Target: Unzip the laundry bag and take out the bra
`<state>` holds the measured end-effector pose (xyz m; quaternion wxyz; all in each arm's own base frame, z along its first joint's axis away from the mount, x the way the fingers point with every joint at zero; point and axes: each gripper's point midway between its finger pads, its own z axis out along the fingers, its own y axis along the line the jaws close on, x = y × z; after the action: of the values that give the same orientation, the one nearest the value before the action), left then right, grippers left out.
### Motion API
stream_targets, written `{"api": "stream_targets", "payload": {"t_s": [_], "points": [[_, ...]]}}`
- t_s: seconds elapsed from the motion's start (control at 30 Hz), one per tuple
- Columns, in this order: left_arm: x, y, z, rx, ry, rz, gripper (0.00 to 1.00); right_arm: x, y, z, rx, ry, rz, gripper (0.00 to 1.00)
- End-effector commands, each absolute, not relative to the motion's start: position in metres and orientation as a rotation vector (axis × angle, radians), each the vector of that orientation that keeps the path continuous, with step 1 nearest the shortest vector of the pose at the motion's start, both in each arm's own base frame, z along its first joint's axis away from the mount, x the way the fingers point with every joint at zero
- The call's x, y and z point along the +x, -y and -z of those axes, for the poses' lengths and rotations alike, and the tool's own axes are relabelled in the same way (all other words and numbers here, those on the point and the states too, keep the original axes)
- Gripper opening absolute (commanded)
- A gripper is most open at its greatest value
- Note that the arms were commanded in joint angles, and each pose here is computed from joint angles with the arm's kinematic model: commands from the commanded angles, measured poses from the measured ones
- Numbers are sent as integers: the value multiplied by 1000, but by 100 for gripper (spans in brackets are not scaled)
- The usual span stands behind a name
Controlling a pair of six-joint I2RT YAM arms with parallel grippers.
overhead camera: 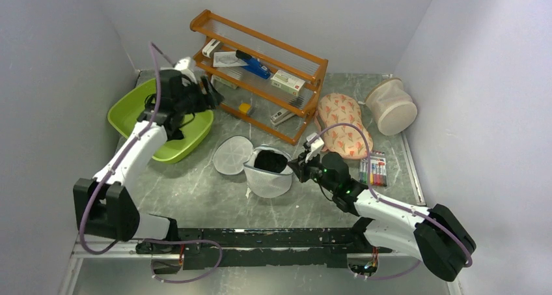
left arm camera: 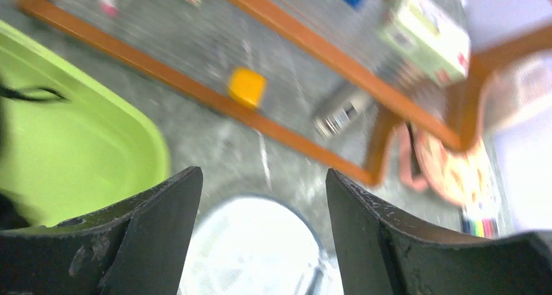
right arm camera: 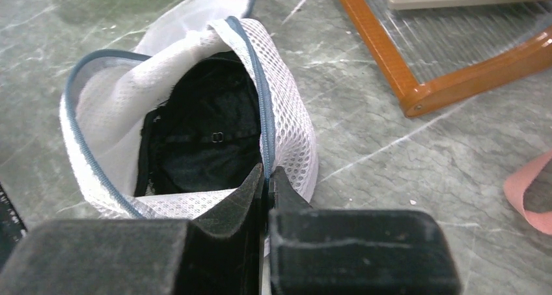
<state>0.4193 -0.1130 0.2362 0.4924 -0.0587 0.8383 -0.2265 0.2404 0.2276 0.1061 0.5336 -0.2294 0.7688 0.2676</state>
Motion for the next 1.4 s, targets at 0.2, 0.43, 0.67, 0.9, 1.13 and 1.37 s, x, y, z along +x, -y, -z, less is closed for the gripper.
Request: {"api": "stream_targets", "payload": {"t_s": [0.2, 0.43, 0.67, 0.9, 1.13, 1.37], "points": [[269, 268, -197, 441, -2177, 899, 76, 210, -260, -136, -718, -1645, -827, 0], [195, 321, -157, 557, -2238, 964, 48, 213, -255, -132, -683, -1664, -796, 0], [154, 327, -105, 566, -2325, 920, 40, 215, -251, -130, -675, -1669, -775, 0], [160, 320, -107, 532, -2310, 809, 53, 211, -256, -126, -715, -1676, -797, 0], [211, 311, -147, 580, -2186, 563, 70, 211, -258, -125, -721, -1679, -796, 0], [243, 320, -148, 791, -2096, 426, 59, 213, -256, -126, -715, -1681, -781, 0]]}}
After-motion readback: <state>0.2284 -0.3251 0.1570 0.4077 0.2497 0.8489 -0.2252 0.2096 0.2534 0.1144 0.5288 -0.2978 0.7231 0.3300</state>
